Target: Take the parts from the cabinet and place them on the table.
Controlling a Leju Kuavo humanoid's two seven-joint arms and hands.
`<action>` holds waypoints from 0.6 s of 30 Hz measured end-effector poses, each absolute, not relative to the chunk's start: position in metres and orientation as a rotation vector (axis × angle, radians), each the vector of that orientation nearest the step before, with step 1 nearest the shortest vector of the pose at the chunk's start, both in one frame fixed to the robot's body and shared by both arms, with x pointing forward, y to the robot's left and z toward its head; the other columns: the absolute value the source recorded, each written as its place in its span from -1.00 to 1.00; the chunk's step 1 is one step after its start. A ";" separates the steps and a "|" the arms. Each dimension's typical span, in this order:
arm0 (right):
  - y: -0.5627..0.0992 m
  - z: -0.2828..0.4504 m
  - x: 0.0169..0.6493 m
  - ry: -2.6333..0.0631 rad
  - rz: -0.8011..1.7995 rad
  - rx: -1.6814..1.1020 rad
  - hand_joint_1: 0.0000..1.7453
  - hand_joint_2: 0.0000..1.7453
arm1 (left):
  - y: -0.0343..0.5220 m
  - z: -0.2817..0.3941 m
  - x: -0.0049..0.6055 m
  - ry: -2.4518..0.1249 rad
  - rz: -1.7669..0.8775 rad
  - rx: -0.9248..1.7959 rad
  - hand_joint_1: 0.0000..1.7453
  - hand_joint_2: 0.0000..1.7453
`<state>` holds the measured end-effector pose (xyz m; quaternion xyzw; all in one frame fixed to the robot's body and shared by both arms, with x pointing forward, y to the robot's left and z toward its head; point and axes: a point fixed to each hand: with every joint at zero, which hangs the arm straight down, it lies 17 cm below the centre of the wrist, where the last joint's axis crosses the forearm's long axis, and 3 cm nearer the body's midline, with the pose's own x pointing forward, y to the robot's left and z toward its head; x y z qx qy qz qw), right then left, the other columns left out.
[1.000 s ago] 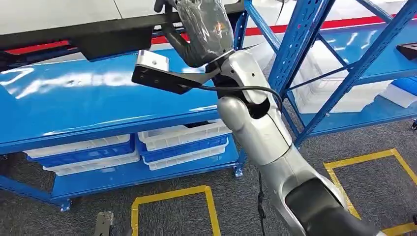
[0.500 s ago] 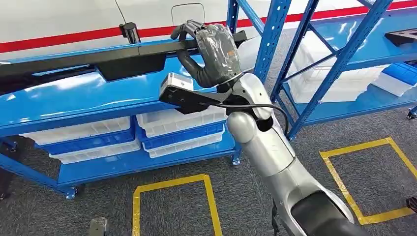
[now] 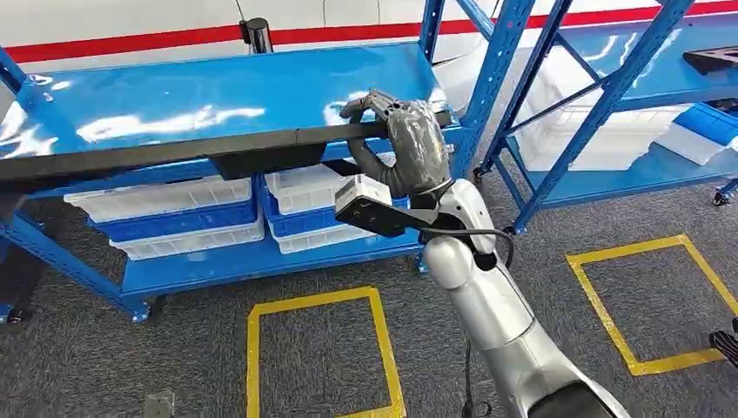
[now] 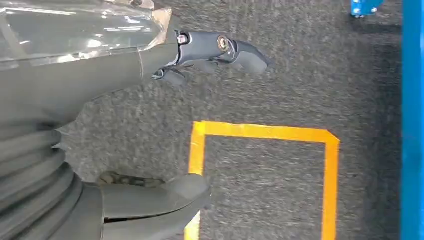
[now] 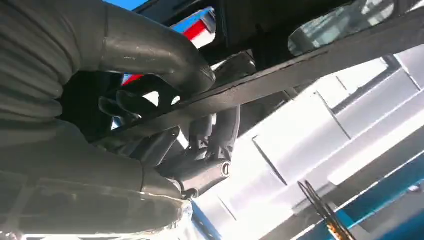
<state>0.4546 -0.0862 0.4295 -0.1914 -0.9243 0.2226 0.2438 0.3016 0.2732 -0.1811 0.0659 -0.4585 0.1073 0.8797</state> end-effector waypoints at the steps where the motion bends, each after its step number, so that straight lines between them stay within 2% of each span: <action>1: -0.086 0.430 0.454 -2.527 0.607 -0.523 1.00 1.00 | 0.274 -0.181 0.302 -0.957 0.224 0.138 -1.00 1.00; 10: -0.091 0.426 0.450 -2.527 0.568 -0.496 1.00 1.00 | 0.285 -0.184 0.293 -0.955 0.232 0.181 -1.00 1.00; 18: -0.116 0.381 0.457 -2.453 0.469 -0.449 1.00 1.00 | 0.300 -0.185 0.290 -0.950 0.255 0.227 -1.00 1.00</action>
